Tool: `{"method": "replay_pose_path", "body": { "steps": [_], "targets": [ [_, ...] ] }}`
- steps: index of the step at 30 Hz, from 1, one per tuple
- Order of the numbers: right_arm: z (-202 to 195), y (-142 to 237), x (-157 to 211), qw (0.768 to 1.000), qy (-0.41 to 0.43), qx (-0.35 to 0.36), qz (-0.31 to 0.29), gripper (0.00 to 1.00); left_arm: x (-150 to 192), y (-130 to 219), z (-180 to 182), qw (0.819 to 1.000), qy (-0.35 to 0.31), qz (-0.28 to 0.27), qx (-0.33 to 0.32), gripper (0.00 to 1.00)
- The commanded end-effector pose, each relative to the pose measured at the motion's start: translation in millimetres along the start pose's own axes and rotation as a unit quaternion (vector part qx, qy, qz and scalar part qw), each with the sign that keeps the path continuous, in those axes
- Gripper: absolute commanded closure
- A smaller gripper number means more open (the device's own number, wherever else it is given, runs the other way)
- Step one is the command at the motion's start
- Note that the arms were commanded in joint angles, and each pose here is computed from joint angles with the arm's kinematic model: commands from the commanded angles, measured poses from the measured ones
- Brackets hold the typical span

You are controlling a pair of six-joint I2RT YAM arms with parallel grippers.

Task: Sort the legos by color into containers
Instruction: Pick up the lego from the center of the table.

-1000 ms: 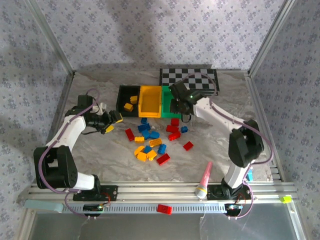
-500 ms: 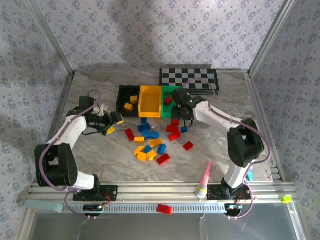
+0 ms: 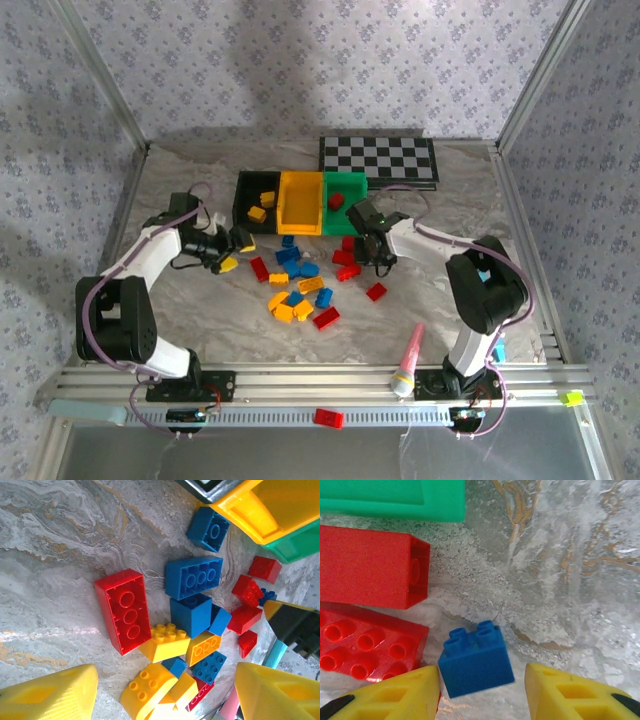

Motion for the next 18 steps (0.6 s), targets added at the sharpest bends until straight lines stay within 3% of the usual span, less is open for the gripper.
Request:
{"method": "replay_pose_path", "body": {
  "steps": [1, 8, 11, 18],
  "targets": [
    [0.8, -9.1, -1.0, 1.000, -0.002, 0.002, 0.000, 0.51, 6.3, 16.4, -13.3, 0.999, -0.033, 0.006, 0.006, 0.28],
    [8.4, -16.3, -4.9, 1.000, 0.013, 0.002, 0.004, 0.54, 8.6, 8.2, -3.6, 1.000, -0.025, 0.018, -0.001, 0.28],
    [9.5, -16.6, -4.2, 1.000, 0.017, 0.003, 0.007, 0.62, 9.2, 7.5, -3.1, 1.000, -0.024, 0.019, 0.000, 0.28],
    [28.4, 23.4, -17.2, 0.999, 0.031, -0.016, -0.041, 0.67, 9.0, 9.9, -0.1, 0.999, -0.027, 0.015, -0.009, 0.28]
  ]
}}
Point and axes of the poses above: each hand's point on the last joint's axis, 136 mm out from that joint toward the fingers, its own y axis back along the fingers, its own z axis along the line the jaws close on, x = y × z, the point moved 6 cm from there along y, back along the fingers, and after that the axes turned 12 degrees about -y, right-handed, at the moved point
